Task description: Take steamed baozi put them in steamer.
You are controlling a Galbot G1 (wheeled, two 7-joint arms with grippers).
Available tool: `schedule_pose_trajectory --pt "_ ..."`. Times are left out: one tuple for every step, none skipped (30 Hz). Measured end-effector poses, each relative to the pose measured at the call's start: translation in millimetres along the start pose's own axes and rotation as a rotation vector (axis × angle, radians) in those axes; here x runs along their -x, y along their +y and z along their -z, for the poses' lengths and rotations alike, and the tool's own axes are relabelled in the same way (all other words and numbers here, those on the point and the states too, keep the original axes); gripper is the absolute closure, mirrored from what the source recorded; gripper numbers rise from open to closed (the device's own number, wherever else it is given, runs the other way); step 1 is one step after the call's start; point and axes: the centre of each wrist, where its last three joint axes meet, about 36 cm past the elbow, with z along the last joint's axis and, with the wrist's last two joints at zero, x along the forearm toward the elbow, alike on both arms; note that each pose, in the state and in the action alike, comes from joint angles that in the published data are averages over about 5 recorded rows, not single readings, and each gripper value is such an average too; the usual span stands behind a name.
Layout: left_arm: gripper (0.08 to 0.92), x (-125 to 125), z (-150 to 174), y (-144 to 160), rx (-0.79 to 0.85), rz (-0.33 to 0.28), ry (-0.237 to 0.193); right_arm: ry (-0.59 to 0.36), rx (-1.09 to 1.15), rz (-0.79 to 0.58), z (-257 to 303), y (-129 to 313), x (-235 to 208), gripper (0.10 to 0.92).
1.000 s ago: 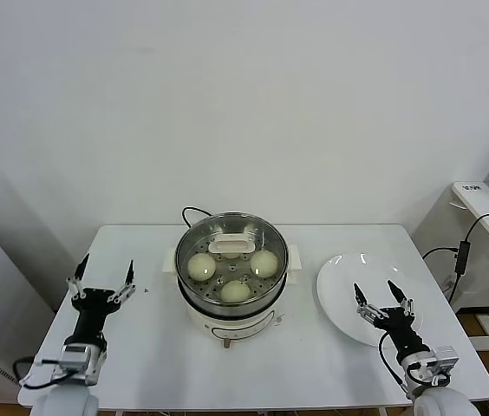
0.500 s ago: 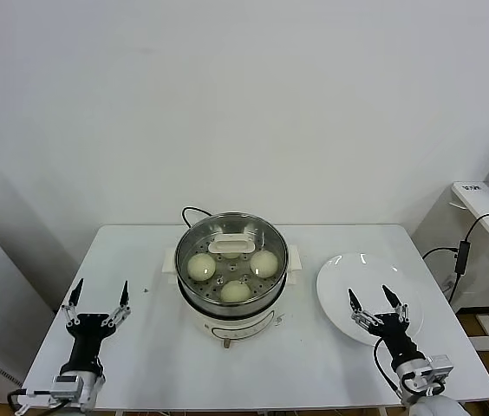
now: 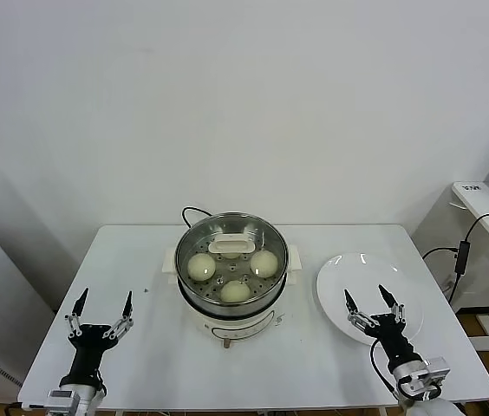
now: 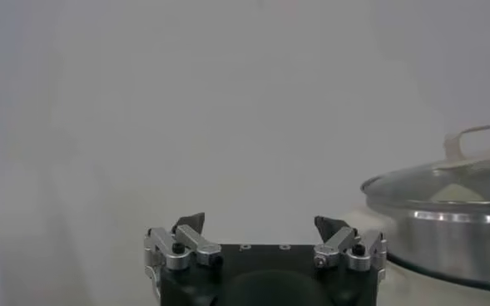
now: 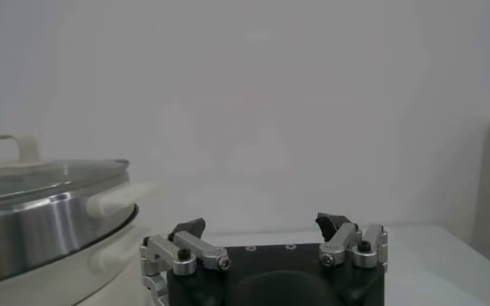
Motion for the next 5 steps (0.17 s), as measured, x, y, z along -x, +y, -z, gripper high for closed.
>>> schedule_pose_trajectory --pt "0.177 -0.9 -0.2 0.3 -0.002 -0.002 0.000 0.000 -0.001 0.001 0.0 0.3 -0.3 0.200" --pt "0.177 -1.9 -0.4 0.6 -0.004 -0.005 -0.001 -0.001 -0.001 0.002 0.1 0.4 -0.5 0.200" --pt "0.177 -3.0 -0.4 0.9 -0.006 -0.008 -0.002 -0.001 -0.002 0.003 0.4 0.6 -0.9 0.200" --pt "0.177 -3.5 -0.4 0.9 -0.008 -0.009 -0.003 -0.002 -0.003 0.003 0.5 0.7 -1.0 0.200" --pt "0.177 -4.1 -0.3 0.9 -0.009 -0.011 -0.003 -0.002 -0.003 0.004 0.8 0.8 -1.2 0.200"
